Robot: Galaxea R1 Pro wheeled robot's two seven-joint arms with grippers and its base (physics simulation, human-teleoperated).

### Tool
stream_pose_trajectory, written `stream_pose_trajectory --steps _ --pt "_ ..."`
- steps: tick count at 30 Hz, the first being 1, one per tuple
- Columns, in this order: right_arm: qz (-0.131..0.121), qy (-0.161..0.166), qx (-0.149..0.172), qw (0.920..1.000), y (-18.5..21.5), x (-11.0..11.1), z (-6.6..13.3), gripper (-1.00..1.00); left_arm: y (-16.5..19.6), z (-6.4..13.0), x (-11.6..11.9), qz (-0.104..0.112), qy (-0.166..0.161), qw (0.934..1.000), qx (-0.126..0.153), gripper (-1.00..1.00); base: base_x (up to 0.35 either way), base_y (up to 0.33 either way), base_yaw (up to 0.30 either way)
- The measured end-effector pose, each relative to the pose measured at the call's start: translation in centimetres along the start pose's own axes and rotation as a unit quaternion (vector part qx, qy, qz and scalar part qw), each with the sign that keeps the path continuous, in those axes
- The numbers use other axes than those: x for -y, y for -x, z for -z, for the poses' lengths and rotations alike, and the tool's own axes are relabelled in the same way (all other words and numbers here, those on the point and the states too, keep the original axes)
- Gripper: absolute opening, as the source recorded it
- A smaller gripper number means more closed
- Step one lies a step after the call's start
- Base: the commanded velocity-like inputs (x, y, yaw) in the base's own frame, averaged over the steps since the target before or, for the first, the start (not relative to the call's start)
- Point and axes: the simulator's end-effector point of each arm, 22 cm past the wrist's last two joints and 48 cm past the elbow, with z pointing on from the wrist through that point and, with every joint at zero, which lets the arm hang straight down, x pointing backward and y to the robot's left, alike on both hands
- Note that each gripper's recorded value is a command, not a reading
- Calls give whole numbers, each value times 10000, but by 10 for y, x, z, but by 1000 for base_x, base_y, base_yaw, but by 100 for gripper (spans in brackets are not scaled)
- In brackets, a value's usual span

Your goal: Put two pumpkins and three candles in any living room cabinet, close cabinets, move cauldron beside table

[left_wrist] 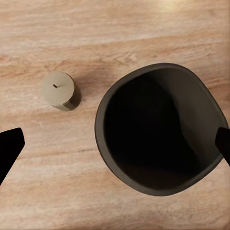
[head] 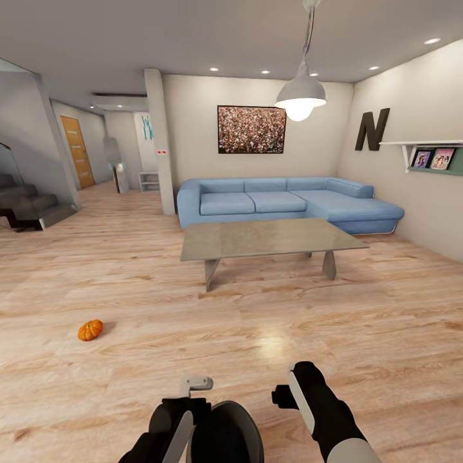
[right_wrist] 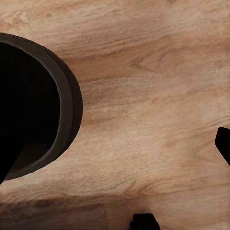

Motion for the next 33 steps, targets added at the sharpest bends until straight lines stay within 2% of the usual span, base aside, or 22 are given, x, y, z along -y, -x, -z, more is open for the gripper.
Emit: stream_pose_trajectory --steps 3,12,21,33 --pt "1 80 -8 10000 -1 -4 0 100 -1 0 0 -10 -4 10000 -15 100 3 -4 0" --pt "13 238 -40 9997 -15 -20 -20 100 -13 -15 0 9 4 10000 12 100 0 0 0" --pt "-49 239 253 9994 -16 -22 -42 100 -23 -33 0 108 5 9998 168 100 0 0 0" --pt "-15 232 203 9995 -36 -25 -70 100 -51 -58 -2 87 47 9999 91 100 0 0 0"
